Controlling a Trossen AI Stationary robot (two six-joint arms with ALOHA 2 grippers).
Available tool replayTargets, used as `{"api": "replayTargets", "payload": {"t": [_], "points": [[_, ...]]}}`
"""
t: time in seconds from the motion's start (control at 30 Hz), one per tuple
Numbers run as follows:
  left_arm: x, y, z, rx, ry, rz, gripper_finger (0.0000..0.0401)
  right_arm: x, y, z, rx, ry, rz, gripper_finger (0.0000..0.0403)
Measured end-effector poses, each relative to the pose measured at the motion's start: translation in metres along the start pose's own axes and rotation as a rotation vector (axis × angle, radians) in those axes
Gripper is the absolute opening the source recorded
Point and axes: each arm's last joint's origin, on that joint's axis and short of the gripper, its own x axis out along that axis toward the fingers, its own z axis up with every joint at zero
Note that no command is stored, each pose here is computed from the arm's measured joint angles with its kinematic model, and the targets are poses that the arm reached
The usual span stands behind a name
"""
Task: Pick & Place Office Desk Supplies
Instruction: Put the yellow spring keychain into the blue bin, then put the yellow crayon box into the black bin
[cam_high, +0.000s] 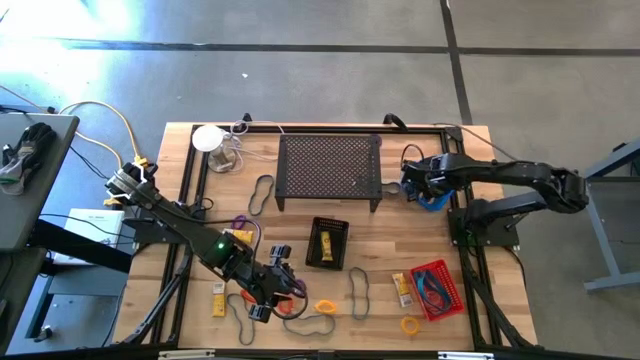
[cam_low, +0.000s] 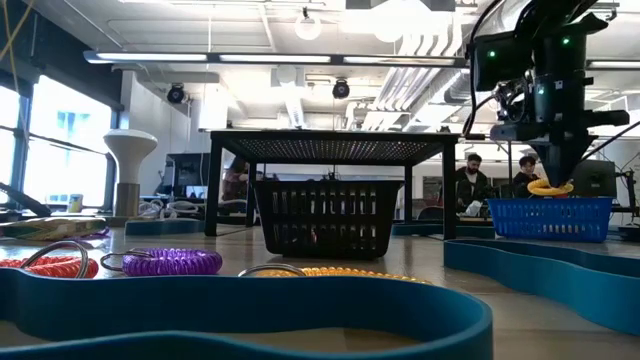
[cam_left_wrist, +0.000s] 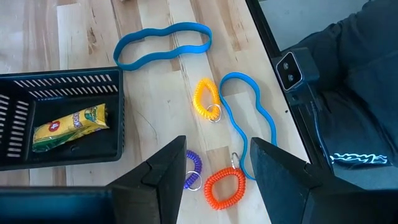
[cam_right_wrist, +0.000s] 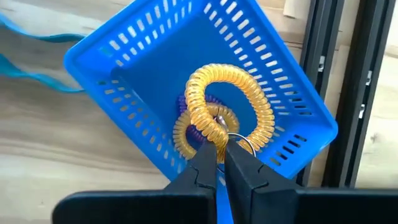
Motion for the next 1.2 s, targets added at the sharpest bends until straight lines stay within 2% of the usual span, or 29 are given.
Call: {"api": "replayTargets", "payload": {"t": [0.3, 0.7, 0.93, 1.03, 1.2], "points": [[0.0, 0.0, 0.0, 0.0, 0.0, 0.0, 0.0173, 0.002, -0.001, 0.007, 0.048, -0.01, 0.014, 0.0011], [0.0, 0.0, 0.0, 0.0, 0.0, 0.0, 0.0173, 0.002, -0.001, 0.007, -0.022, -0.029, 0.004, 0.0123], [0.0, 0.0, 0.0, 0.0, 0.0, 0.0, 0.0173, -0.004, 0.0, 0.003, -0.108, -0.122, -0.007, 0.0157], [0.0, 0.0, 0.0, 0.0, 0.0, 0.0, 0.0173, -0.013, 0.0, -0.002, -0.146, -0.173, 0.025, 0.0162], [0.0, 0.0, 0.0, 0.002, 0.0, 0.0, 0.0173, -0.044, -0.002, -0.014, -0.207, -0.251, 0.174, 0.0161]]}}
